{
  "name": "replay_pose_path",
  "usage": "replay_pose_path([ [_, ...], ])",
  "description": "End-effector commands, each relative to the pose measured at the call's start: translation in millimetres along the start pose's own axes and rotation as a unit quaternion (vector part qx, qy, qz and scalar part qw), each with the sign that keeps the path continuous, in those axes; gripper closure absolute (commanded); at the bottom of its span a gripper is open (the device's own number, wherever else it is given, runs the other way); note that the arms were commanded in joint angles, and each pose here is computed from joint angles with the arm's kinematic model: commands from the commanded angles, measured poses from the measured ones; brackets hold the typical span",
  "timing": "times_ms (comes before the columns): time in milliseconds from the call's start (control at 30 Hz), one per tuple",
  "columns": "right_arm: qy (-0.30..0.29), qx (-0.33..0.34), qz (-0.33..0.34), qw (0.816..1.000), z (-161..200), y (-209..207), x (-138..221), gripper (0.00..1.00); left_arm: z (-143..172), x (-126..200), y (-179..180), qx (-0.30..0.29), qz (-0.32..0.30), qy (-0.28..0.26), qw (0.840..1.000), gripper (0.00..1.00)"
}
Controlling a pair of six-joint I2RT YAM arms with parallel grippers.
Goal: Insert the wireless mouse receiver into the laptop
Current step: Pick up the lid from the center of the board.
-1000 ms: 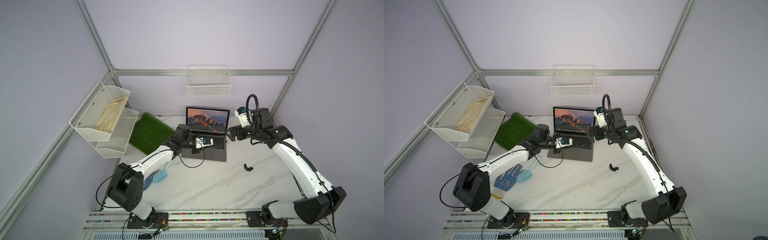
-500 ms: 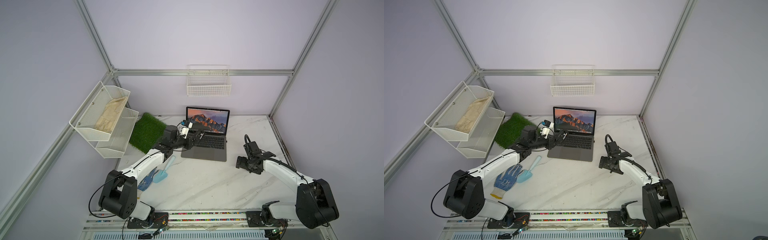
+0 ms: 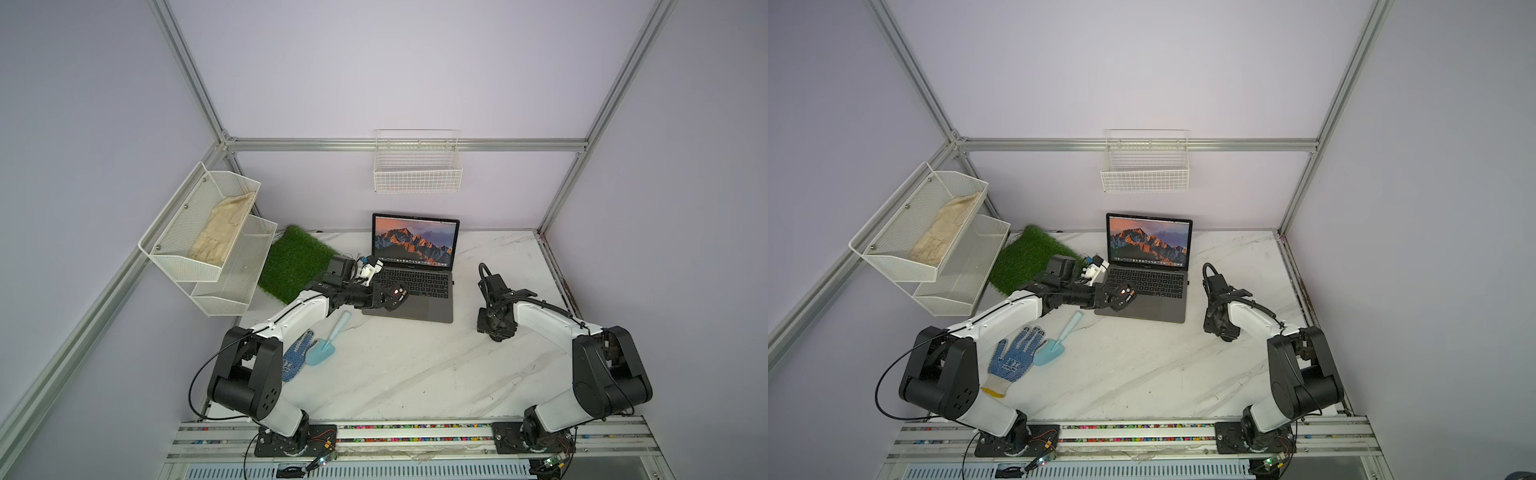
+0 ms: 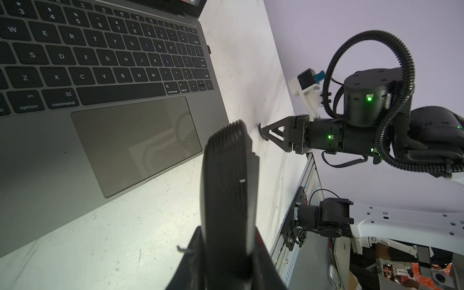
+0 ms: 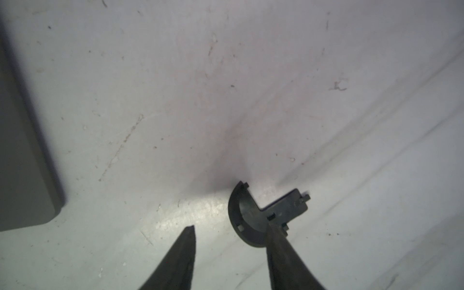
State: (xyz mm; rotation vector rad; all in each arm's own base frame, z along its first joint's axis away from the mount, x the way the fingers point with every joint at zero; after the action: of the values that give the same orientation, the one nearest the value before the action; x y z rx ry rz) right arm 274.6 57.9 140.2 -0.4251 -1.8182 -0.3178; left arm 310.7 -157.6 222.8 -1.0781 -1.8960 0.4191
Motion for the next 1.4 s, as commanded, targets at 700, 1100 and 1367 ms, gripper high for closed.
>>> replay_pose_path([
  [700,0.027,-0.037,-0.099,0.994,28.7,30.8,-5.9,0.91,-18.7,18.7,-18.3,-0.076,0.013,-0.016,0.997,1.00],
  [1100,0.024,0.001,-0.157,0.987,52.0,75.3,12.2,0.93,-21.6,14.5,-22.1,-0.082,0.049,-0.013,0.995,1.00],
  [1367,-0.042,0.067,-0.277,0.958,32.1,78.5,75.7,1.00,-25.2,10.4,-20.0,-0.074,0.048,-0.014,0.996,1.00],
])
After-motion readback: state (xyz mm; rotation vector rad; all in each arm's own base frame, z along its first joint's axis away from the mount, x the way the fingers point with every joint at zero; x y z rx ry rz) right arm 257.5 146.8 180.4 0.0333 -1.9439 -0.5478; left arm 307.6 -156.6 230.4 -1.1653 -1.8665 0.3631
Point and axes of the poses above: each gripper's point midway between its finger pads, its own x axis back along the fingers, its own y axis along the line the jaws close on, z = x × y, the point moved 10 cm from there along x, back along the fingers, and after that the axes turned 9 degrees about -x, right-handed, at the moved point
